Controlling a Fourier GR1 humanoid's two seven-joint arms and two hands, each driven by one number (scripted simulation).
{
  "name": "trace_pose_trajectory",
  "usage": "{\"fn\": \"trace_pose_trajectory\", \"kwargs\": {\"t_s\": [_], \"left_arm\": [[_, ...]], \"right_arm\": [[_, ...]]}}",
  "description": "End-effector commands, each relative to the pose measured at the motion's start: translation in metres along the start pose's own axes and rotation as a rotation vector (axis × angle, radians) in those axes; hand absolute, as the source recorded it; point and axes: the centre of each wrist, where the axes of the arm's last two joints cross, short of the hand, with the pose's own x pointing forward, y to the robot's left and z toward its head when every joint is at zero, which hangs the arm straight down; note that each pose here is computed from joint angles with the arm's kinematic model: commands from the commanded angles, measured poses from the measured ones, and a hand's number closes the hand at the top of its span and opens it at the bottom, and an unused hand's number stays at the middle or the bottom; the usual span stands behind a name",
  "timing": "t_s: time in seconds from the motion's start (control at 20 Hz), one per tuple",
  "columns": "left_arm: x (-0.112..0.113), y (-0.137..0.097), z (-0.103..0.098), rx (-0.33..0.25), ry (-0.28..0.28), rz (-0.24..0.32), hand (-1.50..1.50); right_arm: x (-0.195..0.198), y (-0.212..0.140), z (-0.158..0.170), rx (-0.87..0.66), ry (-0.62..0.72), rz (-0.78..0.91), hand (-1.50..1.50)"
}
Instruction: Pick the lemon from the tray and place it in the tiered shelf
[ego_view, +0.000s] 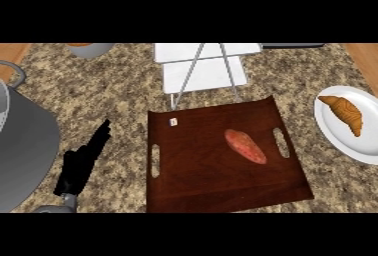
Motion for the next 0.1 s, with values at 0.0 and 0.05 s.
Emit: {"fn": "trace_pose_trajectory", "kwargs": {"t_s": [0.0, 0.05], "left_arm": [[-0.009, 0.006, -0.006, -0.001, 0.028, -0.002, 0.00], [0.007, -0.002, 0.010, -0.020, 0.011, -0.010, 0.00]], "right_arm": [[-0.005, -0.035, 0.014, 0.025, 0.009, 0.028, -1.50], [-0.005, -0.039, -0.008, 0.003, 0.004, 0.034, -1.50]]}}
